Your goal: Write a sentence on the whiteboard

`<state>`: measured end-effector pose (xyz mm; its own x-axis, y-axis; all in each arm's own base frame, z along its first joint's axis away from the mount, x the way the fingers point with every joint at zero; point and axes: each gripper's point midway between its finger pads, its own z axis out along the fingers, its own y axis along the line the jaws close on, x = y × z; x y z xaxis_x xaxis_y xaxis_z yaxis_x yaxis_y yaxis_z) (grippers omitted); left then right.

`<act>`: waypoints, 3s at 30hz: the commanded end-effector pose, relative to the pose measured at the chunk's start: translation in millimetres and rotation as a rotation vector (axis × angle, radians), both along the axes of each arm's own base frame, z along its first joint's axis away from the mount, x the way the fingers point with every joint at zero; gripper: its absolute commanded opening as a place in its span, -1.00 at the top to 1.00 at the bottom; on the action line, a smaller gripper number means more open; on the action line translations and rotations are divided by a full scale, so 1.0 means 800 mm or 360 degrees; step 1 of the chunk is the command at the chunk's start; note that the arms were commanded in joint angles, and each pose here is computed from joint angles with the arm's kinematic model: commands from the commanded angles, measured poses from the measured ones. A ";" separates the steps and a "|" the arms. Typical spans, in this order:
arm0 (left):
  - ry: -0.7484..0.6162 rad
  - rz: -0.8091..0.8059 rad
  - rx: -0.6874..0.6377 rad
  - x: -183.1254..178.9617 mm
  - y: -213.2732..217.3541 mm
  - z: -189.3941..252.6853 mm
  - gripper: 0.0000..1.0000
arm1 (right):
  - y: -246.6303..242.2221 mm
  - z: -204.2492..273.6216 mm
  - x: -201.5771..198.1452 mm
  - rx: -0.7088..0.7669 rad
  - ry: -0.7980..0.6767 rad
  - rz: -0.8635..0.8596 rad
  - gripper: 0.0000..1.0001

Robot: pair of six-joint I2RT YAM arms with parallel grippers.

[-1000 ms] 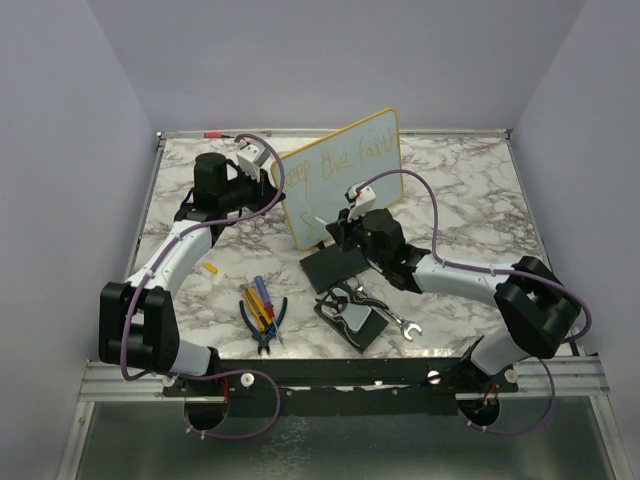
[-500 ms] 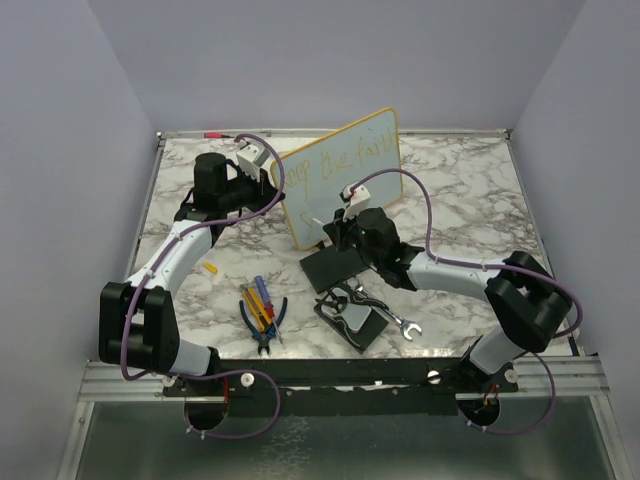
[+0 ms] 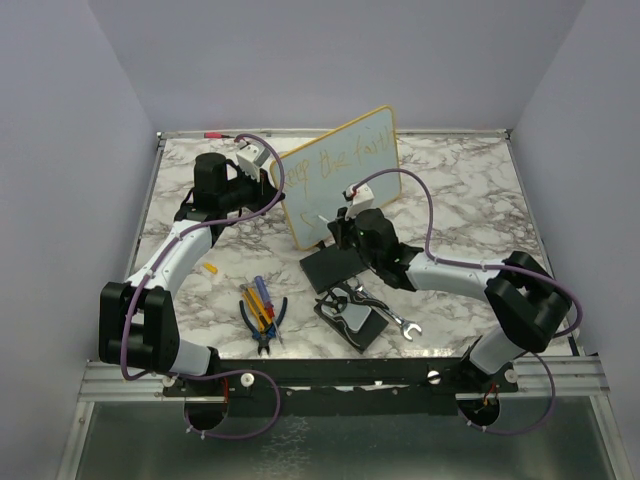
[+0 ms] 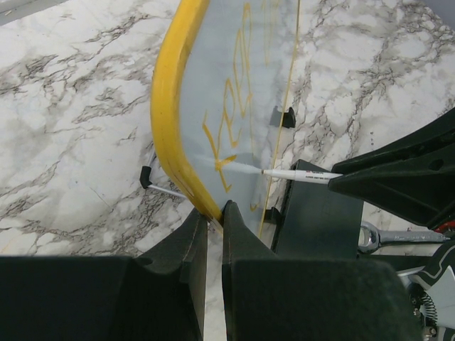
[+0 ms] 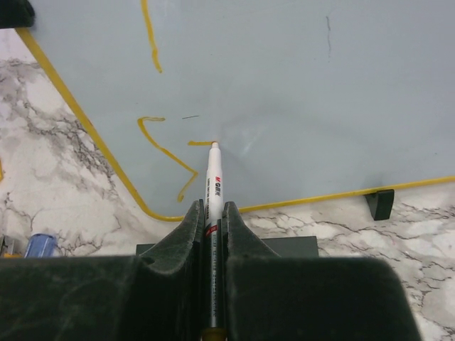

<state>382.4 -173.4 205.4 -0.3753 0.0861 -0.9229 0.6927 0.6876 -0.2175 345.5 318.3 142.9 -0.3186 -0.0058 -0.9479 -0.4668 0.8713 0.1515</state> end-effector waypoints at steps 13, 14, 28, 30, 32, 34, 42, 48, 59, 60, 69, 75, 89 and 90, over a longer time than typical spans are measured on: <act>0.0253 -0.0088 0.0068 -0.035 -0.008 -0.052 1.00 | -0.020 0.044 0.005 0.0051 -0.0152 -0.0022 0.99; 0.0254 -0.0087 0.0068 -0.035 -0.008 -0.052 1.00 | -0.022 0.050 0.003 0.0063 -0.0164 -0.0024 0.99; 0.0254 -0.0091 0.0066 -0.035 -0.009 -0.052 1.00 | 0.010 0.078 0.016 0.0087 -0.0232 0.0094 0.99; 0.0252 -0.0091 0.0066 -0.035 -0.008 -0.052 1.00 | 0.013 0.074 0.018 0.0080 -0.0224 0.0100 0.99; 0.0253 -0.0091 0.0067 -0.035 -0.008 -0.052 1.00 | 0.015 0.071 0.019 0.0073 -0.0217 0.0104 0.99; 0.0253 -0.0091 0.0065 -0.035 -0.008 -0.052 1.00 | 0.015 0.066 0.021 0.0062 -0.0209 0.0096 0.99; 0.0255 -0.0093 0.0064 -0.035 -0.009 -0.052 1.00 | 0.012 0.031 0.020 0.0003 -0.0117 0.0074 0.99; 0.0257 -0.0094 0.0065 -0.035 -0.009 -0.053 1.00 | 0.002 -0.002 0.006 -0.0015 -0.0016 0.0060 0.99; 0.0253 -0.0095 0.0064 -0.036 -0.009 -0.052 1.00 | -0.005 -0.045 -0.013 -0.0057 0.0111 0.0051 0.99; 0.0254 -0.0094 0.0064 -0.036 -0.009 -0.052 1.00 | -0.005 -0.046 -0.014 -0.0059 0.0117 0.0051 0.99; 0.0251 -0.0092 0.0065 -0.036 -0.009 -0.052 1.00 | -0.013 -0.050 -0.007 -0.0084 0.0118 -0.0037 0.99; 0.0255 -0.0092 0.0065 -0.036 -0.008 -0.052 1.00 | -0.024 -0.033 0.002 -0.0070 0.0073 -0.0136 0.99; 0.0252 -0.0091 0.0066 -0.036 -0.009 -0.052 1.00 | -0.025 0.010 -0.002 -0.0011 -0.0053 -0.0084 0.99; 0.0252 -0.0092 0.0066 -0.036 -0.009 -0.052 1.00 | -0.026 0.015 -0.004 0.0004 -0.0063 -0.0076 0.99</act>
<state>381.4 -173.8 204.6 -0.3838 0.0825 -0.9197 0.6903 0.6872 -0.2264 344.1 300.6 126.7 -0.3407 -0.0181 -0.9400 -0.4111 0.9020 0.1317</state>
